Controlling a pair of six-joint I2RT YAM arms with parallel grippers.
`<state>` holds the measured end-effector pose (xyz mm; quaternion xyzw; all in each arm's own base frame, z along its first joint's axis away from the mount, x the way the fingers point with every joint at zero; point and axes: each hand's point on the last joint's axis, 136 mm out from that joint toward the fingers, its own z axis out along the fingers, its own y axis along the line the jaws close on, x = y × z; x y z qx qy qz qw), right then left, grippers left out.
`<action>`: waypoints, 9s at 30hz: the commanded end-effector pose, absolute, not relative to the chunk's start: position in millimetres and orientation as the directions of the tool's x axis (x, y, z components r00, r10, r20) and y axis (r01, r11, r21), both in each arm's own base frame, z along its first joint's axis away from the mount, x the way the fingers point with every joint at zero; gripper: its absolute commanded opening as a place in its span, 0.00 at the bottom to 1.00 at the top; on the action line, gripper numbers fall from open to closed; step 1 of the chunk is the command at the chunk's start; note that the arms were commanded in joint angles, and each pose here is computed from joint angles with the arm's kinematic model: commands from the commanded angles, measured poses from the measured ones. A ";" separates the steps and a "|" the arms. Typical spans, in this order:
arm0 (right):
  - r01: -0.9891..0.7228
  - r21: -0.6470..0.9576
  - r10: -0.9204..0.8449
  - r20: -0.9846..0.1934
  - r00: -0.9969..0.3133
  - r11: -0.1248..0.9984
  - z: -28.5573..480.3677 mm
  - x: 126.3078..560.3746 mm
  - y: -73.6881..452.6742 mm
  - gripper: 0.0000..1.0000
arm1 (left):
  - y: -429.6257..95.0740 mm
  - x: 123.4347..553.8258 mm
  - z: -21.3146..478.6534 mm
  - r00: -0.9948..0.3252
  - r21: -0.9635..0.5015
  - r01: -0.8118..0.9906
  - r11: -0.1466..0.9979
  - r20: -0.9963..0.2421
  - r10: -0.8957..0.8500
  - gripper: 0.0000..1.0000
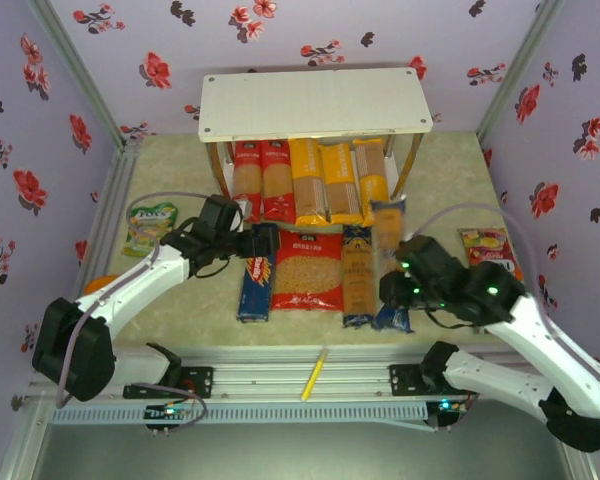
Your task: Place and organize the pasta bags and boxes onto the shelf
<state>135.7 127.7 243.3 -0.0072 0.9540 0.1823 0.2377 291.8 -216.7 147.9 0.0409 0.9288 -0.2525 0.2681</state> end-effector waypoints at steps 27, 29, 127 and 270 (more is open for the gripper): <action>-0.079 -0.049 -0.063 -0.980 -0.186 0.996 515.2 403.0 120.5 0.09 | -189.4 306.1 191.2 -0.809 -0.468 0.209 0.859 -0.576 -0.117 1.00; -0.087 -0.077 -0.095 -0.967 -0.235 0.993 504.4 415.0 122.3 0.10 | -186.9 306.6 190.7 -0.810 -0.469 0.201 0.860 -0.573 -0.123 1.00; -0.033 0.250 0.135 -0.625 -0.769 0.968 208.0 189.0 124.8 0.82 | -172.7 236.7 80.3 -0.863 -0.303 0.135 0.943 -0.504 -0.039 1.00; -0.144 0.201 -0.009 -0.553 -0.833 0.969 183.6 250.4 177.2 0.88 | -158.8 351.7 544.8 -0.230 -0.359 0.551 0.754 -0.933 -0.276 0.00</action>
